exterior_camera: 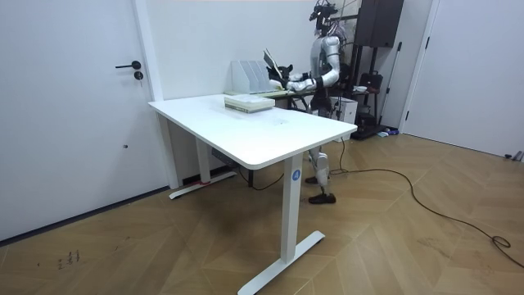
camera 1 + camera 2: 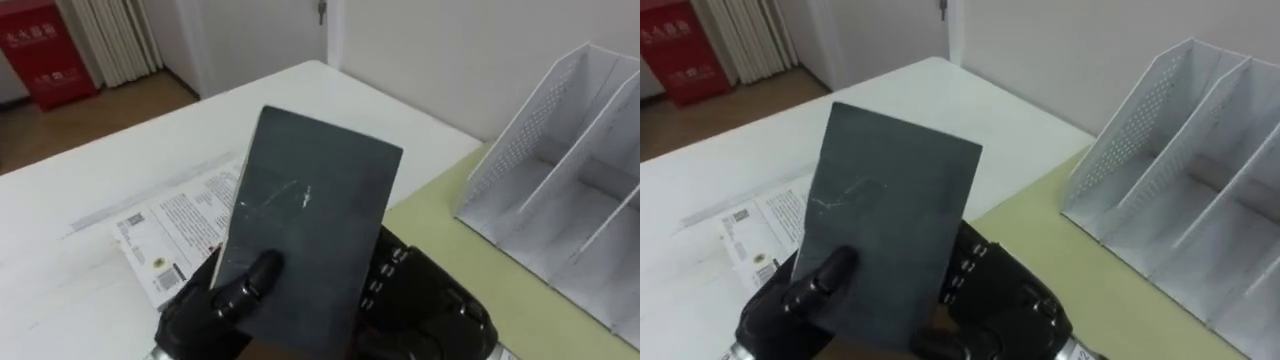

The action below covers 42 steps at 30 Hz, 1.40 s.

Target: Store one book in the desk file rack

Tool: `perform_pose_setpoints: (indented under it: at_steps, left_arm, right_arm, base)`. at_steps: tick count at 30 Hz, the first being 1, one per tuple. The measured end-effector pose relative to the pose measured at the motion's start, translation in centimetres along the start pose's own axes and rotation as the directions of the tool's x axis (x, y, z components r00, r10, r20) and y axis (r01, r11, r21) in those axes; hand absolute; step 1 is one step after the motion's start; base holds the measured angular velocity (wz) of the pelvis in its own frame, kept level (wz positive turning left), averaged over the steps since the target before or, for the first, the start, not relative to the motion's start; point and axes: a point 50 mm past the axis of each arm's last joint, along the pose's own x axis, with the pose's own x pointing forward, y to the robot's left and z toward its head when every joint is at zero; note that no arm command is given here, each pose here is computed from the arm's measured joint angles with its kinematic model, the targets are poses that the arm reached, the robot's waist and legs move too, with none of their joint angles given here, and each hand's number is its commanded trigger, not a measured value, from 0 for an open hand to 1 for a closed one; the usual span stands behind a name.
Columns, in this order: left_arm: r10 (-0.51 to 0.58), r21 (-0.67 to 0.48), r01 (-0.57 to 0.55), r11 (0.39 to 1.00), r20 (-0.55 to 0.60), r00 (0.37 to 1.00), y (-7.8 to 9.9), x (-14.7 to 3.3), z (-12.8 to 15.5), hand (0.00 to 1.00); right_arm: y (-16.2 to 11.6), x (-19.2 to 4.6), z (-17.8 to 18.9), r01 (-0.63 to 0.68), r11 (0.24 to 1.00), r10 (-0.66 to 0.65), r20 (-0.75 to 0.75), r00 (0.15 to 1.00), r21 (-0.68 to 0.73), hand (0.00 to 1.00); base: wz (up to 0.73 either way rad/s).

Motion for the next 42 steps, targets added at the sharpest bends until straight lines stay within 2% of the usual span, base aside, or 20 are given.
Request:
perform_pose_setpoints:
  at_steps: [2,4,8,14,32,33,34,35,42]
  left_arm:
    - [0.018,0.018,-0.019,1.0,0.031,0.999,0.5,-0.3,0.8,1.0]
    - [-0.002,-0.01,0.002,1.0,-0.014,1.0,0.2,0.1,-0.3,1.0]
    - [-0.022,0.006,0.023,1.0,-0.066,0.998,0.2,-0.1,-0.4,1.0]
    - [-0.122,-0.009,0.122,0.993,-0.134,0.984,-0.4,-0.2,-0.9,1.0]
    - [-0.139,0.016,0.144,0.99,-0.167,0.976,-0.5,-0.3,-0.8,1.0]
    - [-0.138,0.018,0.143,0.99,-0.169,0.976,-0.5,-0.3,-0.8,0.95]
    - [-0.137,0.021,0.143,0.99,-0.172,0.976,-0.5,-0.3,-0.8,0.51]
    - [-0.136,0.027,0.143,0.989,-0.177,0.975,-0.5,-0.3,-0.7,0.0]
    - [-0.13,0.046,0.142,0.989,-0.194,0.972,-0.4,-0.4,-0.6,0.0]
  right_arm:
    - [0.6,0.8,0.1,-0.037,0.999,0.037,-0.002,0.999,-0.014,1.0]
    - [-0.1,0.2,0.2,0.02,1.0,-0.02,-0.009,1.0,-0.023,1.0]
    - [-0.3,-0.4,-0.1,0.041,0.999,-0.042,-0.014,0.999,-0.014,1.0]
    - [-0.3,0.0,0.0,0.018,1.0,-0.018,-0.04,0.999,0.001,1.0]
    - [-0.3,-0.5,-0.1,0.022,1.0,-0.022,-0.049,0.999,0.0,1.0]
    - [-0.3,-0.5,-0.1,0.022,1.0,-0.022,-0.05,0.999,0.0,1.0]
    - [-0.3,-0.5,-0.2,0.024,1.0,-0.024,-0.051,0.998,0.0,1.0]
    - [-0.3,-0.5,-0.2,0.025,1.0,-0.025,-0.054,0.998,-0.003,1.0]
    - [-0.5,-0.7,0.2,0.027,0.999,-0.03,-0.065,0.997,-0.046,1.0]
  base:
    - [-0.31]
    - [0.02]
    - [-0.1]
    - [0.06]
    - [0.01]
    - [0.04]
    - [0.0]
    - [0.0]
    - [-0.01]
